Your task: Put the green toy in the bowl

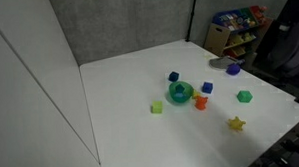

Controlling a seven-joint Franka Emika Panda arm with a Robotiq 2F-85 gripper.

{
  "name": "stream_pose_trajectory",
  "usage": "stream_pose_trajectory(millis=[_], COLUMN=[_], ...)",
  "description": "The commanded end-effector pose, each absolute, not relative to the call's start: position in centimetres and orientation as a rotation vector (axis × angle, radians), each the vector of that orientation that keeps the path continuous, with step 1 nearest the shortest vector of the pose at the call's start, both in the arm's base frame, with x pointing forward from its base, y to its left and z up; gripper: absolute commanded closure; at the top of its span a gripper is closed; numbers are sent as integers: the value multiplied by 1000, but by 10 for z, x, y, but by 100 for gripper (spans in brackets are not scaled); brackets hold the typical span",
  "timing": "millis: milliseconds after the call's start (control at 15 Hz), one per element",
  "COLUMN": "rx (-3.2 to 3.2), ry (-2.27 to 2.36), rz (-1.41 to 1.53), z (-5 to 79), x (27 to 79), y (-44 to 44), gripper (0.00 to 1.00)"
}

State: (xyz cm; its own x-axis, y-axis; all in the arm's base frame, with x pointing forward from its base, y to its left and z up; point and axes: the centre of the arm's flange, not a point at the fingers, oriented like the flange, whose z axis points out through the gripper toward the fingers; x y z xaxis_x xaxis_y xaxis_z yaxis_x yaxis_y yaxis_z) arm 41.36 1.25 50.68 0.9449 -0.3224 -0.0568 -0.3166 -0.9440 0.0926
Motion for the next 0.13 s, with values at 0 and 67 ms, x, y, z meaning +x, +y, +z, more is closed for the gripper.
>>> stream_pose_trajectory(millis=[0, 67], rx=[3015, 3015], ry=[-496, -495], rz=[-108, -111], z=[507, 506], x=[414, 414], y=[12, 13], gripper=[0, 0])
